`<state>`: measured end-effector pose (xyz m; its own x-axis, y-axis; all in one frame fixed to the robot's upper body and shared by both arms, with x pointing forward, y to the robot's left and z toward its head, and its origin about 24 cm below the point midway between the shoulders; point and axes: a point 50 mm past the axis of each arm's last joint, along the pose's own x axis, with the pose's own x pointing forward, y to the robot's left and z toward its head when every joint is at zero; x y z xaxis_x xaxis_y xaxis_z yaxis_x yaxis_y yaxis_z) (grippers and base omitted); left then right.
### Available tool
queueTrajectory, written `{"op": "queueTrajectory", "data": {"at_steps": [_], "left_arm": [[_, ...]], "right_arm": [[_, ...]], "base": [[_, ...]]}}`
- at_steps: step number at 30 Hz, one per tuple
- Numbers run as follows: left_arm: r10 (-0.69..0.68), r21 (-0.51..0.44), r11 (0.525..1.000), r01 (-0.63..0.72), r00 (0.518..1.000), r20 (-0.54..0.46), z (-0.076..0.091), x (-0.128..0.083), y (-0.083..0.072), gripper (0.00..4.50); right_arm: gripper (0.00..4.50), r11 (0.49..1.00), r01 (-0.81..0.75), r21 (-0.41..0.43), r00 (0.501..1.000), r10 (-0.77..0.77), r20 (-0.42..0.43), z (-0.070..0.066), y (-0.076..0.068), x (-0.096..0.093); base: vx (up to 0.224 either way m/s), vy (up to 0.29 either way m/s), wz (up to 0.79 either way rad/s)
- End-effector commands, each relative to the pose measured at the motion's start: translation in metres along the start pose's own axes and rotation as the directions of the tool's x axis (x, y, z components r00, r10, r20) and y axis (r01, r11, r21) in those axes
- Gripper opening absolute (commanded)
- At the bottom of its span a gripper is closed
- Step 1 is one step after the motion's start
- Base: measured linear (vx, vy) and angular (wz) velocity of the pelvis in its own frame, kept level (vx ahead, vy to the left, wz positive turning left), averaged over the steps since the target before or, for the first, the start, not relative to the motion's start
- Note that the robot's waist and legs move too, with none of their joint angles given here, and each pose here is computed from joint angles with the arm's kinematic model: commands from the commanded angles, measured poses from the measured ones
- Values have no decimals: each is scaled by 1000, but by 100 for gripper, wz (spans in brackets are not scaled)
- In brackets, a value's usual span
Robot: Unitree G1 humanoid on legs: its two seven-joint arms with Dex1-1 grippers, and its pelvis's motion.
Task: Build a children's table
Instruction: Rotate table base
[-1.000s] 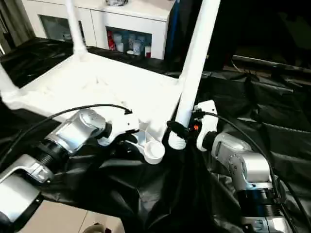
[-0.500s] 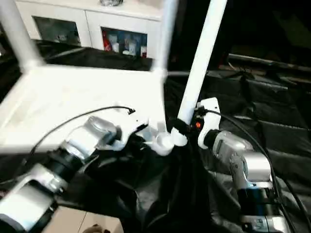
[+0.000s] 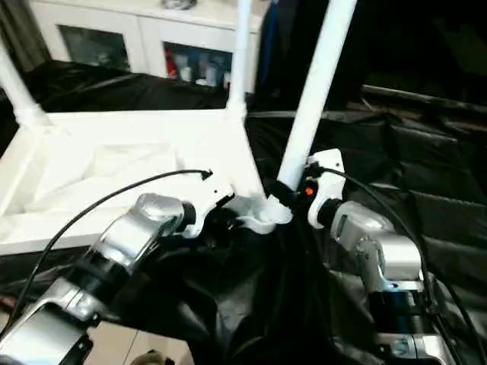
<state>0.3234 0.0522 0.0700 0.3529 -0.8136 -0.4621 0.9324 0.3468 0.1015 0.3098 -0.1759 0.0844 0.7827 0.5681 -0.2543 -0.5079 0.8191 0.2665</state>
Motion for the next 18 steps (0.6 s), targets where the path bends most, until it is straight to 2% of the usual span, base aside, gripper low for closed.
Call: {"op": "queueTrajectory", "data": {"at_steps": [1, 4, 6, 11, 18], "left_arm": [[-50, 37, 998, 50, 999, -2, 6, -2, -1, 99], [-45, 87, 995, 48, 998, -40, 4, -8, 6, 99], [-45, 87, 995, 48, 998, -40, 4, -8, 6, 98], [-62, 118, 991, 66, 997, -44, 2, -15, 20, 100], [-132, 105, 985, 139, 989, -63, 0, -9, 19, 100]], "right_arm": [[193, 1000, 15, -9, 1000, -15, -14, -1, -2, 0], [193, 1000, 8, -7, 1000, -8, -19, -2, -1, -1], [193, 1000, 8, -7, 1000, -8, -19, -2, -1, -1], [193, 1000, -2, -8, 1000, 2, -27, -4, 0, -1], [193, 1000, 0, -7, 1000, 0, -27, -4, 0, -1]], "base": [[0, 0, 0], [0, 0, 0], [0, 0, 0], [0, 0, 0], [0, 0, 0]]}}
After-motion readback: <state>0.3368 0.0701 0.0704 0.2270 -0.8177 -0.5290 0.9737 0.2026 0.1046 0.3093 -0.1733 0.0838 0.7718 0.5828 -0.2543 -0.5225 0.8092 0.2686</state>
